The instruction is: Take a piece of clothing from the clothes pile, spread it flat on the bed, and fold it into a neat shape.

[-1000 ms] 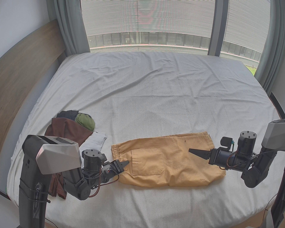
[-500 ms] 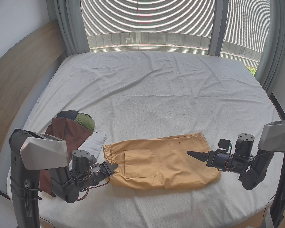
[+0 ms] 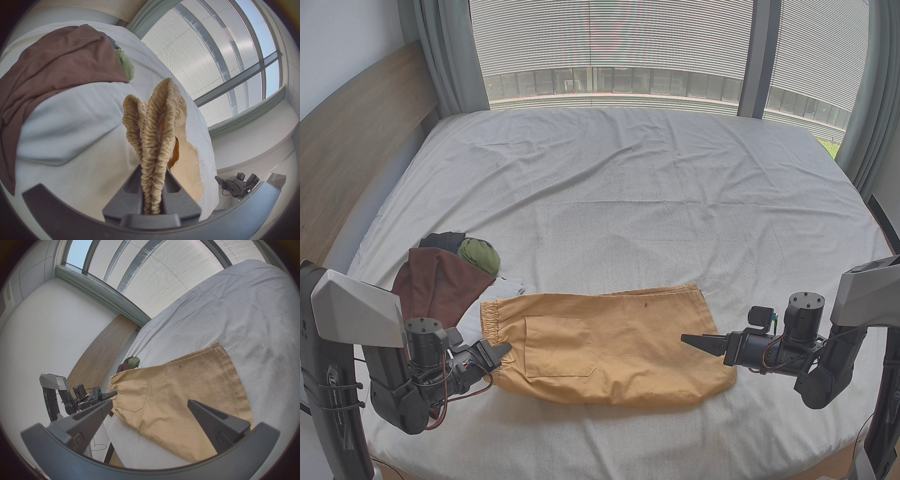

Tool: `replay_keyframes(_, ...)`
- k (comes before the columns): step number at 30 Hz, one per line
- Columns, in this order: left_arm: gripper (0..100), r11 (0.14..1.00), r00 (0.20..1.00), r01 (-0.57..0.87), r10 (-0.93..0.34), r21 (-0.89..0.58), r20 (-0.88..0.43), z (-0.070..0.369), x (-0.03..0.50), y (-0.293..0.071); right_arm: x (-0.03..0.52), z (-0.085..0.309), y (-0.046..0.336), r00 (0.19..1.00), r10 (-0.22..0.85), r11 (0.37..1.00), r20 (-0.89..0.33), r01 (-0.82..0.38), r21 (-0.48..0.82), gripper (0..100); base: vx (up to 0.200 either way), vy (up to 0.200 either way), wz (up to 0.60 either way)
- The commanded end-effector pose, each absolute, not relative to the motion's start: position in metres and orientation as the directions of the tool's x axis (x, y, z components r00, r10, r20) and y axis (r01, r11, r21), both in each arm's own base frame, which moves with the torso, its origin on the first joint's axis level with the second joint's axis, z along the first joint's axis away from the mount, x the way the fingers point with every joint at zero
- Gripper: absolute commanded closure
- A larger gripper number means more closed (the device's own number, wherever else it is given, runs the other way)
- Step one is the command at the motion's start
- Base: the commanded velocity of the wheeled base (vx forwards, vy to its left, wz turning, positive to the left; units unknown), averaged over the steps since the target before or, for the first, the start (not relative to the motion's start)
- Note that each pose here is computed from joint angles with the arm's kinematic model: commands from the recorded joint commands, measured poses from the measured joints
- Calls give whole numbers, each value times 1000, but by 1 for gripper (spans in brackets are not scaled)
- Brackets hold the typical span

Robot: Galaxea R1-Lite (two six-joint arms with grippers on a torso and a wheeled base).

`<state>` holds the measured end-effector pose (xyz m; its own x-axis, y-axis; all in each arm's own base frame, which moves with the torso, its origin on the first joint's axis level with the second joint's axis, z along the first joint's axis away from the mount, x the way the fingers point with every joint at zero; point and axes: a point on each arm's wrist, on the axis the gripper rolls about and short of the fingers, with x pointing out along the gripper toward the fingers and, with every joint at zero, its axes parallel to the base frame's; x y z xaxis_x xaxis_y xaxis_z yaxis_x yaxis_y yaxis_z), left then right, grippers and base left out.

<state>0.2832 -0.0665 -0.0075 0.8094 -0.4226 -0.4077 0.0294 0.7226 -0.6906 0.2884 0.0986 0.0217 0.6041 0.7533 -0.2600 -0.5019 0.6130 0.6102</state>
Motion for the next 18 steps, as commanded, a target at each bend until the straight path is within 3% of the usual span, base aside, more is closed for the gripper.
replay_keyframes(1,100,725,818,0,-396,-688,-417,-4,277,-55,287,17,102,591,759,610,-273,-499,616,0,0,0,0)
replay_keyframes(9,100,726,821,25,-407,-687,-400,2,276,-51,287,18,104,589,764,604,-262,-511,611,0,0,0,0)
replay_keyframes(18,100,697,791,184,-524,-693,-317,19,278,-95,285,24,103,594,768,596,-237,-531,603,0,0,0,0)
